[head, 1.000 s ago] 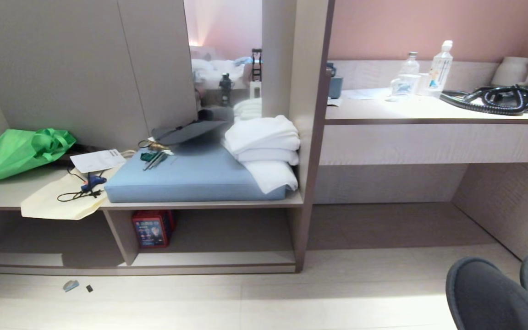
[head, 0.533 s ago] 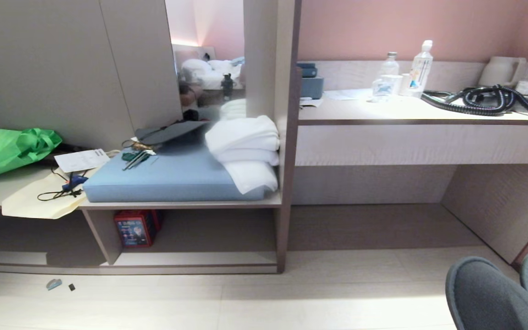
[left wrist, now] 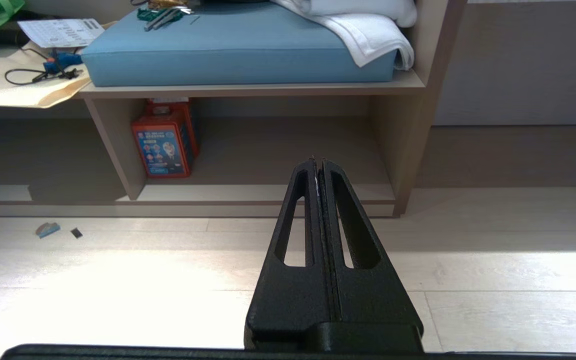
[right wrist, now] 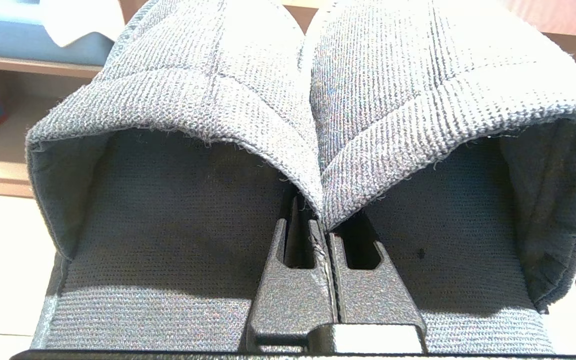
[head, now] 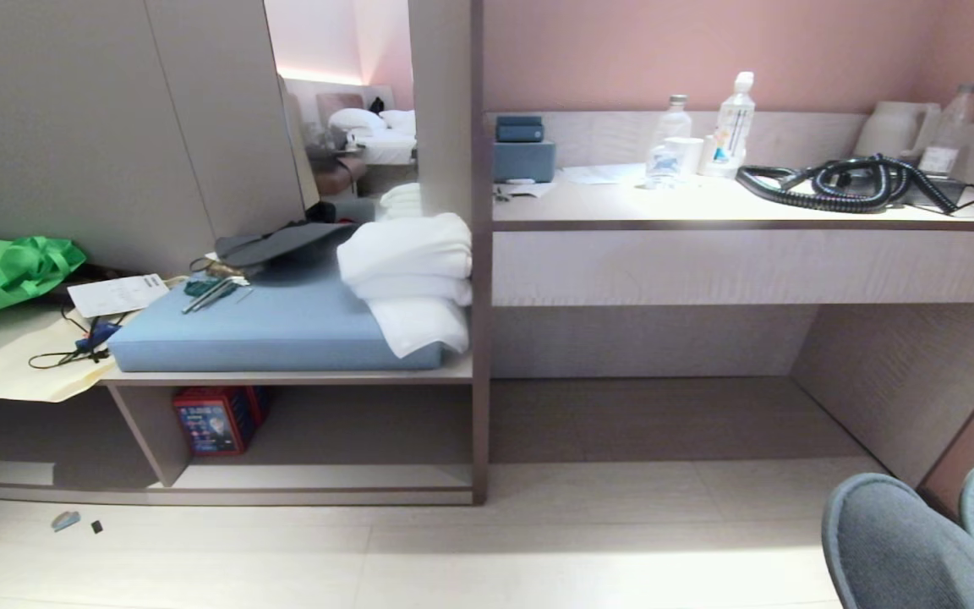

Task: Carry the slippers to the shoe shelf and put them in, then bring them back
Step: Place the slippers on the floor

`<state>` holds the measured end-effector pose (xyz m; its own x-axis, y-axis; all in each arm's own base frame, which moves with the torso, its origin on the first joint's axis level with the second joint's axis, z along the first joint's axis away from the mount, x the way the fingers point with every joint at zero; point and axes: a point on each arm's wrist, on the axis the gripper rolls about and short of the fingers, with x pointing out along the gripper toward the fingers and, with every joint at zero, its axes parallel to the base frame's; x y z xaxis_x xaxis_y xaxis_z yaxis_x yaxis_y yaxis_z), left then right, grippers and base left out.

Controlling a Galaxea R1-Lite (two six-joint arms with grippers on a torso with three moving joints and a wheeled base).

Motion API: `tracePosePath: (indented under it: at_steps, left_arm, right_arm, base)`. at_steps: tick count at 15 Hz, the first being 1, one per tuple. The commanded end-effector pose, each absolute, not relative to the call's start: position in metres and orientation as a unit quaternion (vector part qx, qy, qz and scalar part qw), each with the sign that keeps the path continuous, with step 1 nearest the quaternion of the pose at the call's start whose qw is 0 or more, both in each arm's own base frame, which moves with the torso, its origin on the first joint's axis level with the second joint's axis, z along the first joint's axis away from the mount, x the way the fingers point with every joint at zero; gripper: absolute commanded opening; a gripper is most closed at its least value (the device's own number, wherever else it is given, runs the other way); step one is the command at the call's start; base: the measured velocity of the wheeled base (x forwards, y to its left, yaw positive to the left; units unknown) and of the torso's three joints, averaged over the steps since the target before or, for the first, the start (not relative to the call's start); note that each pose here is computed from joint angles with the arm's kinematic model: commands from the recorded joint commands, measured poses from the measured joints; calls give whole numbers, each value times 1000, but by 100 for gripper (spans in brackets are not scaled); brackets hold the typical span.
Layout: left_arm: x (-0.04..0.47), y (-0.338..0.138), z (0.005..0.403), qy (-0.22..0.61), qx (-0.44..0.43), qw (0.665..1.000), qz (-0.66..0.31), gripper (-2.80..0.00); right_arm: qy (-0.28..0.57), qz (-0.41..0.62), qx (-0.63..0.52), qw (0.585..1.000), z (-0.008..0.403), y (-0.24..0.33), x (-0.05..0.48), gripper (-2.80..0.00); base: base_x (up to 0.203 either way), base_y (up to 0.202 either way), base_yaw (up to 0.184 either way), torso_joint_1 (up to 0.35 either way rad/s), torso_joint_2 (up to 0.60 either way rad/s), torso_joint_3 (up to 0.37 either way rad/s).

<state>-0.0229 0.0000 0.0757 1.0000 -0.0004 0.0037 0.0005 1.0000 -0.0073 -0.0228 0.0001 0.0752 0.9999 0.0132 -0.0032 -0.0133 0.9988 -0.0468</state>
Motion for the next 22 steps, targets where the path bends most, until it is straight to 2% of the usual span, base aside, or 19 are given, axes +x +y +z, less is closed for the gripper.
tracePosePath:
  at_steps: [1,22]
  left_arm:
    - [-23,0,76,-2,-4,1000,0,-280]
    - [-23,0,76,-2,-3,1000,0,-280]
  right_arm:
    - [2,7,-24,1000,75,0,-23,-280]
    - [2,7,-24,1000,75,0,-23,-280]
  base:
    - [0,-195,2,7,7,7]
    - [0,-195,2,2,3,2]
